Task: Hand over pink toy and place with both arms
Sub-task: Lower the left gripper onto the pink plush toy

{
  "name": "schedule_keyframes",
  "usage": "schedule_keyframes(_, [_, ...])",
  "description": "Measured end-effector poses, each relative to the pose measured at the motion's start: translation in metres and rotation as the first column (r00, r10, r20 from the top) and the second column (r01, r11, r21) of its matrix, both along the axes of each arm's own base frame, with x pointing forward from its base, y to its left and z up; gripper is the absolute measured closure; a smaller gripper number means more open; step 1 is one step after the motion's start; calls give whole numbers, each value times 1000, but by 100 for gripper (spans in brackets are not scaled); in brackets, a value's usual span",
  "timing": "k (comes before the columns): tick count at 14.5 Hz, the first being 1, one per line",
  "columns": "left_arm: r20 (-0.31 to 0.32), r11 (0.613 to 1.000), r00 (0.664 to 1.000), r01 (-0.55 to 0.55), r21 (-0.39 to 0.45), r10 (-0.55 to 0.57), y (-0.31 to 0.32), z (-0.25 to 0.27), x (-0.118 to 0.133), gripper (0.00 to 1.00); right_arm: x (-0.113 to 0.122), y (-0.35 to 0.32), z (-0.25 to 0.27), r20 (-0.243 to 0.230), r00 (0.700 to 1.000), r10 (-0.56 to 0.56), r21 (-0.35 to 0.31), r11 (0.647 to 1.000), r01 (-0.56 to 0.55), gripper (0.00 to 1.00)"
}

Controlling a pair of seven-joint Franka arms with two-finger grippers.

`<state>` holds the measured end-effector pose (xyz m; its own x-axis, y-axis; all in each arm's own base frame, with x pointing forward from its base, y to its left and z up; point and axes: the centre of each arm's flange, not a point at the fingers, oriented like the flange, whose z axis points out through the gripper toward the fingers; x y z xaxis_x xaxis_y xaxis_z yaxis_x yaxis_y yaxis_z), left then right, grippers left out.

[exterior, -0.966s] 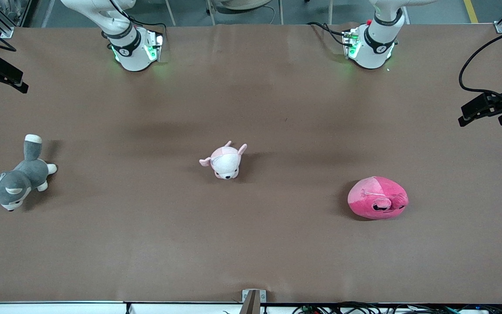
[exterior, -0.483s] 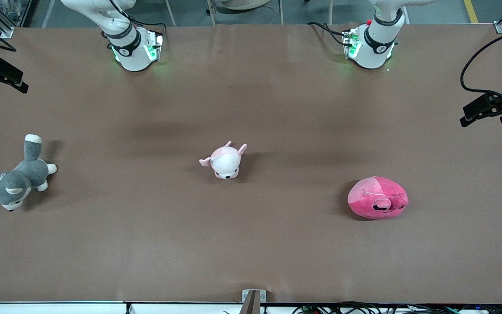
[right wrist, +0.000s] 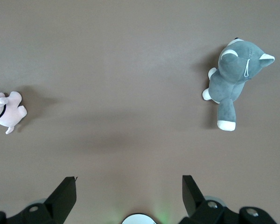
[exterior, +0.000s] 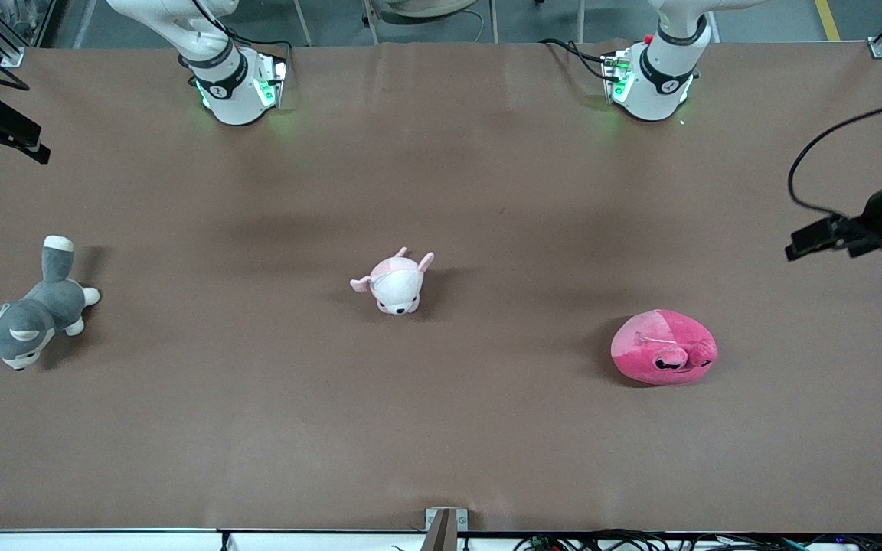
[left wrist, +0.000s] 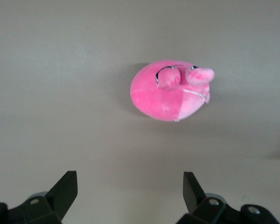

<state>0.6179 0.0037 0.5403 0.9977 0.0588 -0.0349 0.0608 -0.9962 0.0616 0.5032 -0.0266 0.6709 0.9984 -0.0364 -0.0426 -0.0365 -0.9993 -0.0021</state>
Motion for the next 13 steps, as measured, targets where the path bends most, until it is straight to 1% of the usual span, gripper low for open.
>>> schedule_keyframes(2, [1, 1000, 1000, -26, -3, 26, -3, -41, 22, 0, 0, 0, 0, 0, 1000, 1, 0, 1000, -1, 0])
schedule_keyframes(5, [8, 996, 996, -86, -7, 86, -11, -85, 44, 0, 0, 2, 0, 0, 1000, 3, 0, 1000, -3, 0])
schedule_keyframes(9, [33, 987, 986, -161, -14, 161, -29, -124, 63, 0, 0, 2, 0, 0, 1000, 4, 0, 1000, -4, 0])
schedule_keyframes(13, [32, 984, 983, -178, -25, 179, -48, -160, 73, 0, 0, 4, 6, 15, 1000, 8, -1, 1000, -8, 0])
